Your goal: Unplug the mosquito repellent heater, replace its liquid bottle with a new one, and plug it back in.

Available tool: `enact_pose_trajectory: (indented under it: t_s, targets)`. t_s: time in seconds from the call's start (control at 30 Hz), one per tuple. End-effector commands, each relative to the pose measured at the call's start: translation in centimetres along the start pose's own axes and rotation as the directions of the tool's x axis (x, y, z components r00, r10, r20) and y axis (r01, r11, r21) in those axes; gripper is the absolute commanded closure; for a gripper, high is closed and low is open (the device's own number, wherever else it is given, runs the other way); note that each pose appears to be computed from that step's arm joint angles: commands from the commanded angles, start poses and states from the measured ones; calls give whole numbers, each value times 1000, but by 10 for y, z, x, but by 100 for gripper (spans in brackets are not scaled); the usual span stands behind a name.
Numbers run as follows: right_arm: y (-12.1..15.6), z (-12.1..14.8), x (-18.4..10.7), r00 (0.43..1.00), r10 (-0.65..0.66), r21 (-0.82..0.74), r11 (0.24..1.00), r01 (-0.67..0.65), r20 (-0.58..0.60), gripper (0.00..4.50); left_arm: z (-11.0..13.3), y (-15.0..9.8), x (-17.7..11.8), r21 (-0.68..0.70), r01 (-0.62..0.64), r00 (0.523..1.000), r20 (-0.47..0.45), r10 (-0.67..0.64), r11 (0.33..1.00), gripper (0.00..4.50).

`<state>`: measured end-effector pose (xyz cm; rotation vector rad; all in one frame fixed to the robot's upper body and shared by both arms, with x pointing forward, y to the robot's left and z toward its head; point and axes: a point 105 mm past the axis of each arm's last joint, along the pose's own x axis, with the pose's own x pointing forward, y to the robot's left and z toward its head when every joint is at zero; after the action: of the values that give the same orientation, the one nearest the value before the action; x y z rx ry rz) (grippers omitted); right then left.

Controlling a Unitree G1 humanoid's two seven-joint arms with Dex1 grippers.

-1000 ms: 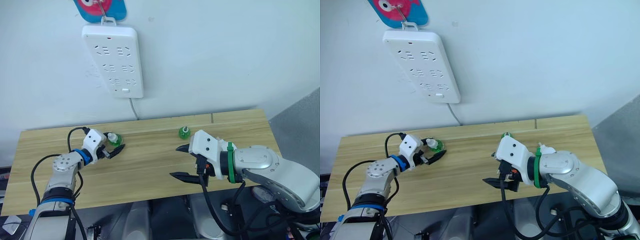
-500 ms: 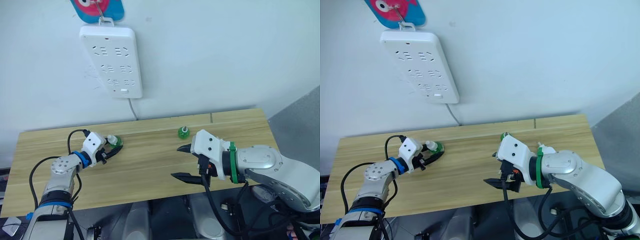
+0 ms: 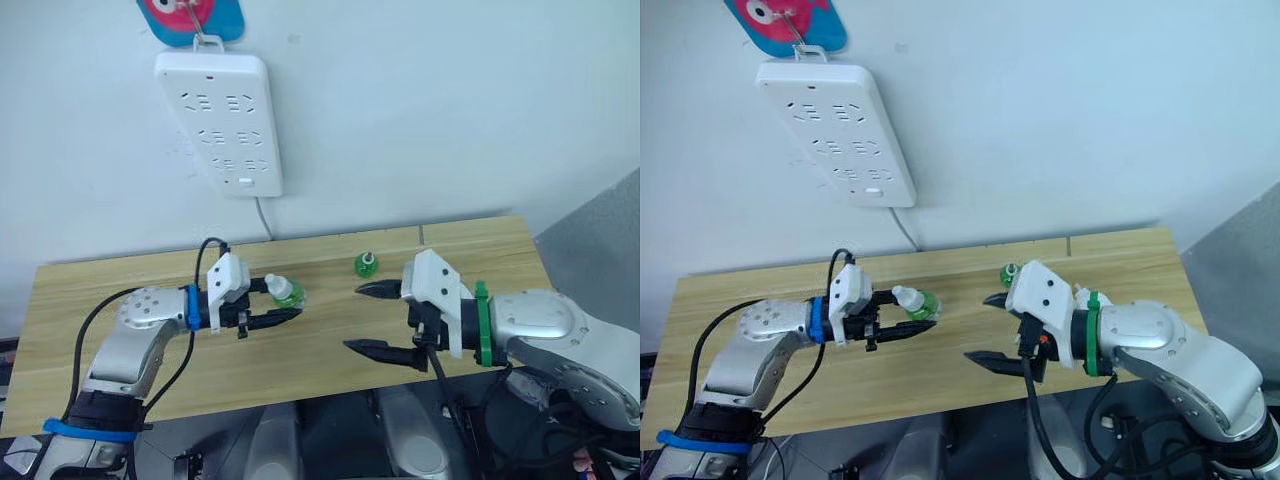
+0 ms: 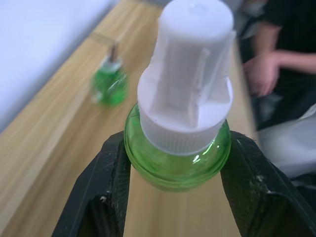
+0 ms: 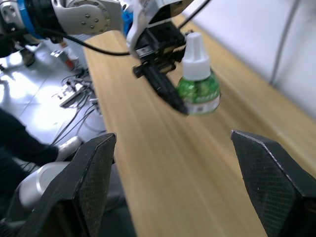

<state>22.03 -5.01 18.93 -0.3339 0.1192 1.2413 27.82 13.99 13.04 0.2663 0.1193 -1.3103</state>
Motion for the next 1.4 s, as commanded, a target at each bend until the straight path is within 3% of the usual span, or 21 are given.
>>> enact_pose_trajectory:
  t_s: [0.03, 0.17, 0.43, 0.73, 1.07, 1.17, 1.37, 1.4]
  targets:
    - [-10, 17, 1, 995, -67, -58, 996, 71, 74, 61, 18, -12, 7, -4, 118, 993, -11, -118, 993, 228]
    - [-18, 25, 9, 995, -56, 35, 998, 53, 87, 61, 32, 0, 9, 39, 105, 994, -40, -103, 994, 228]
    - [-30, 31, 33, 996, -70, 63, 996, 66, 60, 61, 38, 14, 12, 186, 87, 991, -118, -66, 979, 228]
    - [-30, 31, 61, 998, -54, 2, 999, 54, 28, 61, 42, 20, 13, 204, 103, 986, -147, -74, 973, 228]
    - [-35, 36, 76, 994, -85, 7, 996, 85, 75, 61, 48, 19, 15, 208, 124, 984, -150, -94, 970, 228]
    - [-35, 33, 78, 994, -85, 0, 996, 85, 64, 114, 49, 20, 15, 209, 122, 985, -145, -92, 970, 228]
    - [-38, 30, 79, 993, -101, -19, 995, 103, 54, 334, 52, 21, 15, 212, 111, 988, -134, -83, 971, 228]
    - [-38, 30, 79, 993, -102, -20, 994, 103, 57, 341, 53, 22, 15, 207, 105, 989, -128, -79, 973, 228]
